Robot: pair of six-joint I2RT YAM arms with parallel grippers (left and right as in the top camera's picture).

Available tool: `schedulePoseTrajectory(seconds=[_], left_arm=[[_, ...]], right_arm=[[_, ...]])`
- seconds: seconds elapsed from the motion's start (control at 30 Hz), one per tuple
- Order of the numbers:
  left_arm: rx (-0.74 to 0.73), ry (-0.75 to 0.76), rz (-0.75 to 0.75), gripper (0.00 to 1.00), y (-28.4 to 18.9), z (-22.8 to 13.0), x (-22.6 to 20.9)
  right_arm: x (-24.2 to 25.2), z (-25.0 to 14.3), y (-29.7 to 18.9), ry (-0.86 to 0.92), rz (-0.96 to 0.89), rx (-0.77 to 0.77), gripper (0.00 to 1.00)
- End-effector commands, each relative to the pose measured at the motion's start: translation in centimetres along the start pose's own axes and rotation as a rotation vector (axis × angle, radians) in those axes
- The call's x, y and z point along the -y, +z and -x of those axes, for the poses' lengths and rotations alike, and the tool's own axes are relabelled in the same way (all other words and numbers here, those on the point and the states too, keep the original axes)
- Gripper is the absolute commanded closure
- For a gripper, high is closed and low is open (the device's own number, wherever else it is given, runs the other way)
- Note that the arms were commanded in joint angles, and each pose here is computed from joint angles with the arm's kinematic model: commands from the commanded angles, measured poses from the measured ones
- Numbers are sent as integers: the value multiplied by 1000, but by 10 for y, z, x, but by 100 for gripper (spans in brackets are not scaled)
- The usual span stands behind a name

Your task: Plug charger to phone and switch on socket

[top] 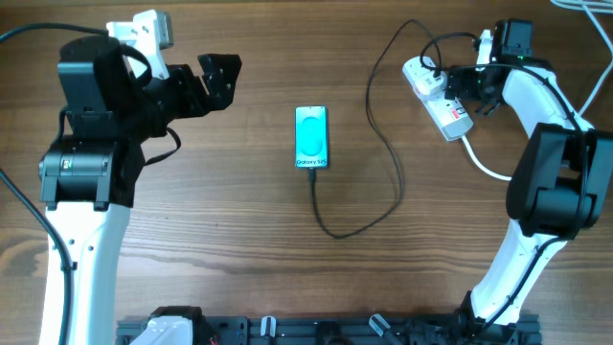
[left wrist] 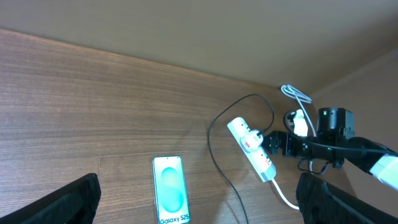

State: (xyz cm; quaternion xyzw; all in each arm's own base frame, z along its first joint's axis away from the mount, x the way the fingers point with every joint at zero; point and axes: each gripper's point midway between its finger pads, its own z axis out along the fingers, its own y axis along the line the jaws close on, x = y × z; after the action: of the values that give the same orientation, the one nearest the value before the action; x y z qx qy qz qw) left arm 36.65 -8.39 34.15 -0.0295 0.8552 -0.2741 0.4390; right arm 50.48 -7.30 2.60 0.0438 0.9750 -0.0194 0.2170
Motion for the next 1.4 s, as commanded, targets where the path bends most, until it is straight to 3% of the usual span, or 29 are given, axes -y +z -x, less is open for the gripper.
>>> schedulePoseTrajectory(seconds=[0.0, 0.23, 0.87, 1.1, 1.37], left_arm=[[13, 23, 6, 0, -3, 1, 1], [13, 23, 6, 0, -3, 1, 1], [13, 23, 6, 0, -3, 1, 1], [13, 23, 6, 0, -3, 1, 1], [13, 23, 6, 0, -3, 1, 1]], right_arm=[[-11, -8, 7, -18, 50, -33, 0], [-26, -11, 6, -15, 134, -45, 0], [-26, -19, 6, 13, 134, -77, 0], [3, 1, -7, 97, -11, -7, 0], [16, 23, -27, 192, 0, 86, 0]])
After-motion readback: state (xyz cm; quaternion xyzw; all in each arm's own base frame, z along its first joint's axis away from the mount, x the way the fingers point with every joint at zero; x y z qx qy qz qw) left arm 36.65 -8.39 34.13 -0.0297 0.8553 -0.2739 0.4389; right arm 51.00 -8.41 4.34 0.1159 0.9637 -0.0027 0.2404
